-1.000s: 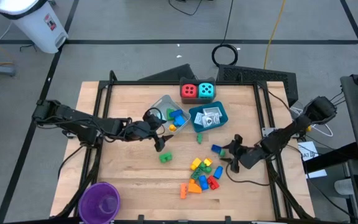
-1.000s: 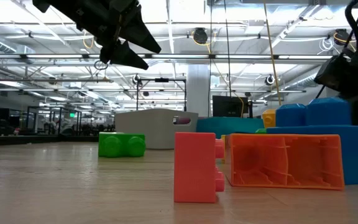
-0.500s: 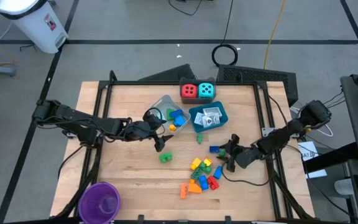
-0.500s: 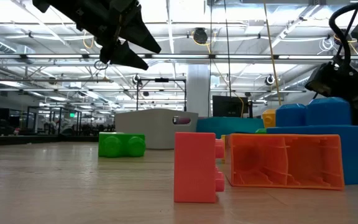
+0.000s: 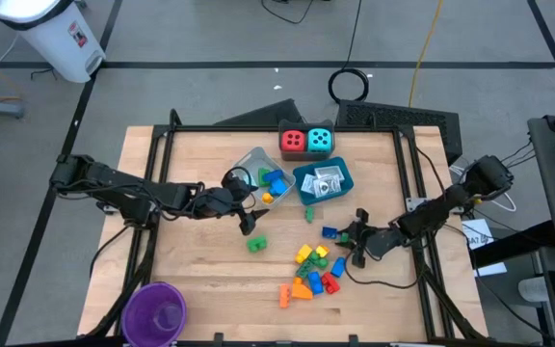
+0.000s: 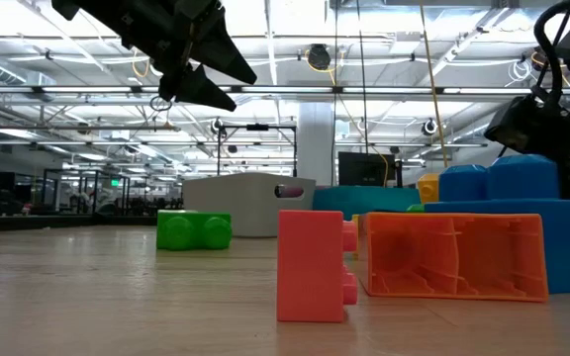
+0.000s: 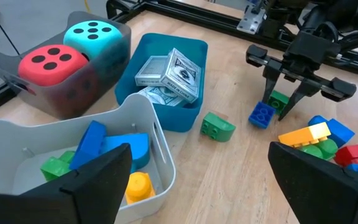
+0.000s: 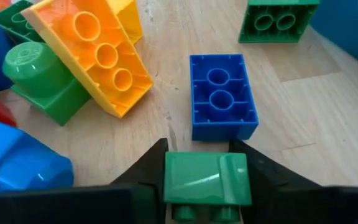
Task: Pick & Place Toys
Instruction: Put the green game piece into the gray bin
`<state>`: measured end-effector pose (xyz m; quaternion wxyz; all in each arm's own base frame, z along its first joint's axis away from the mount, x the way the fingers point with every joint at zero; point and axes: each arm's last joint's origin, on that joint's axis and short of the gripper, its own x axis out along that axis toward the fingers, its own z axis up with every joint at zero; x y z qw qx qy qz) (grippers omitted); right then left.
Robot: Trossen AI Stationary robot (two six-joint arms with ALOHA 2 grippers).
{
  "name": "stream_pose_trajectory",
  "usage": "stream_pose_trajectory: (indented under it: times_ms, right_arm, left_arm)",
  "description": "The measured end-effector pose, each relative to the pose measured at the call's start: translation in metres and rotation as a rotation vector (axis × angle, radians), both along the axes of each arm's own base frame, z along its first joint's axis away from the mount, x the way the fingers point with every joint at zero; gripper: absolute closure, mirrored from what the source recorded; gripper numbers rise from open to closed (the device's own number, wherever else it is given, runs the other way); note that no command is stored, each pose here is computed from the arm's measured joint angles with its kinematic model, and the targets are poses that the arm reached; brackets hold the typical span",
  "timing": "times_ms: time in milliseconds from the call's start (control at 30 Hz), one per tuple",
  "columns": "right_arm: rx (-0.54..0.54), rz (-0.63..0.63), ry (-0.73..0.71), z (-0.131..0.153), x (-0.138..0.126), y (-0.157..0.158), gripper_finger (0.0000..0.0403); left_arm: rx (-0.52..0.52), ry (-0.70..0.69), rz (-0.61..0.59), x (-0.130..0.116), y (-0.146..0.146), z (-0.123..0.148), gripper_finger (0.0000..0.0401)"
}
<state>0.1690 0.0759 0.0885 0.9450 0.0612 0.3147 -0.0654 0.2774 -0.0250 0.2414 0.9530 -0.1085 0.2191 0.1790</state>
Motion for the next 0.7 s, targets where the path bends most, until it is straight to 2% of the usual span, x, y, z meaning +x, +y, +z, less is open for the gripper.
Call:
stream_pose_trajectory:
  times_ms: [300, 533, 700]
  right_arm:
    - [0.016, 0.002, -0.017, 0.0015, 0.0020, -0.0004, 0.0273]
    - [0.027, 0.014, -0.014, 0.0016, 0.0020, 0.0001, 0.0299]
    - [0.024, 0.016, -0.015, 0.0017, 0.0021, 0.0001, 0.0294]
  left_arm:
    - [0.004, 0.000, 0.006, 0.0000, 0.0002, 0.0000, 0.0031]
    - [0.004, 0.000, 0.007, -0.0001, 0.0002, 0.0000, 0.0023]
    - [0.004, 0.000, 0.007, -0.0001, 0.0002, 0.0000, 0.0015]
